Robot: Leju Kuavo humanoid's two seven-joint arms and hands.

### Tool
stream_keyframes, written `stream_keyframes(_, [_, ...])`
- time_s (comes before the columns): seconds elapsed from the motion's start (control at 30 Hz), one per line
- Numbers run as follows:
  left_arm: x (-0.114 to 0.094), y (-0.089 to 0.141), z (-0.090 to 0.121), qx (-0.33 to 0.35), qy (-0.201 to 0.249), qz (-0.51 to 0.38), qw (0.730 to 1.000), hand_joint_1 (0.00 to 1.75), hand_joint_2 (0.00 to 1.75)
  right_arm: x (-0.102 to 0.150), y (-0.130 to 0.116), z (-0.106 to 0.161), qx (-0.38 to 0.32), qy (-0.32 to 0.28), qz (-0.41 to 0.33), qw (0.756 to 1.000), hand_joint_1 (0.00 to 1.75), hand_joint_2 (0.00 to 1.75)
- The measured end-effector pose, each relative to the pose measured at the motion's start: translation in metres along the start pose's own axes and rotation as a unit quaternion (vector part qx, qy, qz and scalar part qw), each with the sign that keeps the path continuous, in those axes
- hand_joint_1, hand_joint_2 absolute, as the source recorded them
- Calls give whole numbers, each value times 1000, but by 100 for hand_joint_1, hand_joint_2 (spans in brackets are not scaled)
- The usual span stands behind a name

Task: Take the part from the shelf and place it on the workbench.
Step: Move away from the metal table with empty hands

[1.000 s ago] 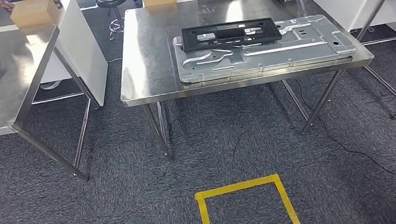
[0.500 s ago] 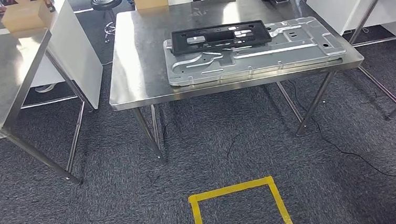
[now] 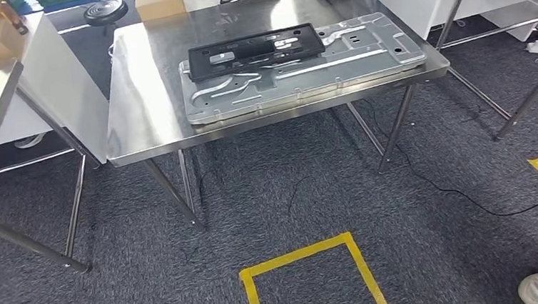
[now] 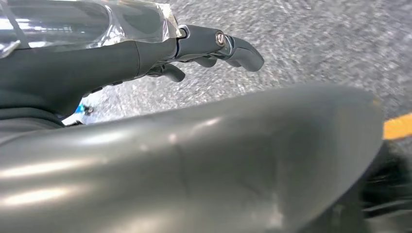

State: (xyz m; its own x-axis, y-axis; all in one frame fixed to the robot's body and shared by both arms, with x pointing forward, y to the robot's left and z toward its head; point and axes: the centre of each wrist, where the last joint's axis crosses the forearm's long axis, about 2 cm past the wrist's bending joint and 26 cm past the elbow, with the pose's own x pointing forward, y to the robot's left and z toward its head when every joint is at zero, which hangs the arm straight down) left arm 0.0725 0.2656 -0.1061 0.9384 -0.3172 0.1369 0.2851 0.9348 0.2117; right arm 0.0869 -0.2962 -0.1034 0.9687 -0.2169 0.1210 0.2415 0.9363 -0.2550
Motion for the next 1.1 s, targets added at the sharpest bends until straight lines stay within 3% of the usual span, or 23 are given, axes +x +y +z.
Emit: stream_keyframes(1.1, [-1, 1, 0, 3, 7, 3, 1000, 0, 0, -2, 7, 2, 10, 16, 1, 1000, 0, 0])
